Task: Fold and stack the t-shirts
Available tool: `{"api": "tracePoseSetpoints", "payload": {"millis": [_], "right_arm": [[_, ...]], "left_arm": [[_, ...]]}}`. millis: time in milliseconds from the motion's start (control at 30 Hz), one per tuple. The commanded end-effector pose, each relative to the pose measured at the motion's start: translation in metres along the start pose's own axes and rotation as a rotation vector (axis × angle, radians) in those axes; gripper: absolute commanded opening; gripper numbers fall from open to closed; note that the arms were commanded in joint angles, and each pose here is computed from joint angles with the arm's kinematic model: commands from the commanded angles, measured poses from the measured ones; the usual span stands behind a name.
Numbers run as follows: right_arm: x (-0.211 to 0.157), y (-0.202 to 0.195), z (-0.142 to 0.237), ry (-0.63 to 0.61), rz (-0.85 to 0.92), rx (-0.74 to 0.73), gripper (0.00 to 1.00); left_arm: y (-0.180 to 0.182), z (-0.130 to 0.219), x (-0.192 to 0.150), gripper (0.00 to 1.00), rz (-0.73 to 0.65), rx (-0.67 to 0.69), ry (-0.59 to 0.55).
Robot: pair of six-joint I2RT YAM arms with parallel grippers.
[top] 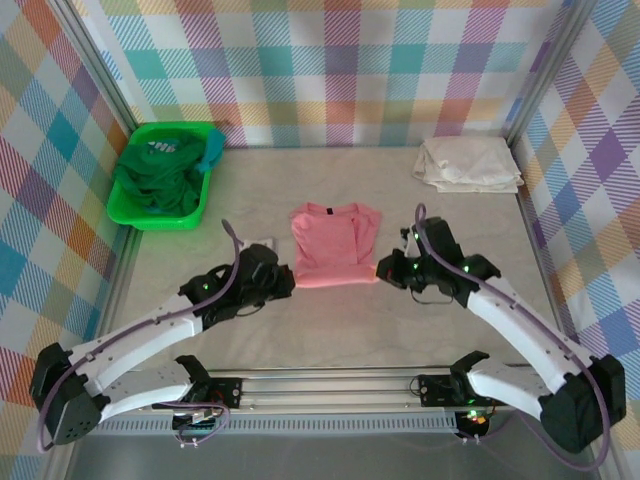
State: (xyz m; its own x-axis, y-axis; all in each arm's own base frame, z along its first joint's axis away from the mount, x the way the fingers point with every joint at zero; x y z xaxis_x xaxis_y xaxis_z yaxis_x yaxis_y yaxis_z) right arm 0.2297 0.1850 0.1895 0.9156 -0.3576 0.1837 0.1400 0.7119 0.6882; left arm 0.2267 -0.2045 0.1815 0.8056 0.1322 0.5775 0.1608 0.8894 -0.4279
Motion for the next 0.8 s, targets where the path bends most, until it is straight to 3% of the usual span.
{"api": "tracePoseSetpoints", "payload": {"millis": [0, 200, 400, 767], "right_arm": [[0.034, 0.005, -0.002, -0.070, 0.062, -0.046, 0.00], [0.095, 0.016, -0.027, -0.141, 0.093, -0.047, 0.00], [0.132, 0.012, -0.053, -0.161, 0.072, -0.068, 0.00], [0.175, 0.000, -0.086, -0.150, 0.025, -0.077, 0.00]], "left_arm": [[0.004, -0.013, 0.034, 0.00, -0.070, 0.030, -0.024], [0.020, -0.064, 0.091, 0.00, -0.101, 0.092, -0.030], [0.031, -0.102, 0.129, 0.00, -0.123, 0.111, -0.002], [0.036, -0.147, 0.164, 0.00, -0.158, 0.123, 0.039]]}}
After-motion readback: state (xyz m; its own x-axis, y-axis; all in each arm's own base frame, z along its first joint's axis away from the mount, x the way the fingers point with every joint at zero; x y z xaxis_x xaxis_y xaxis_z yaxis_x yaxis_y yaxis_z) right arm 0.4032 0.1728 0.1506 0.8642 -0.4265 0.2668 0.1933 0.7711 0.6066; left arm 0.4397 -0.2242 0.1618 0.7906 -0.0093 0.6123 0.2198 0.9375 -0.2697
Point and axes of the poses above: each hand's point on the last joint's axis, 136 mm out from that joint toward the fingers, its own z axis back along the fingers, its own y axis along the line the jaws close on, x = y × z, the point moved 2 cm from there along z, back along the fingers, and after that the axes turned 7 degrees about -z, right-handed, at the moved point
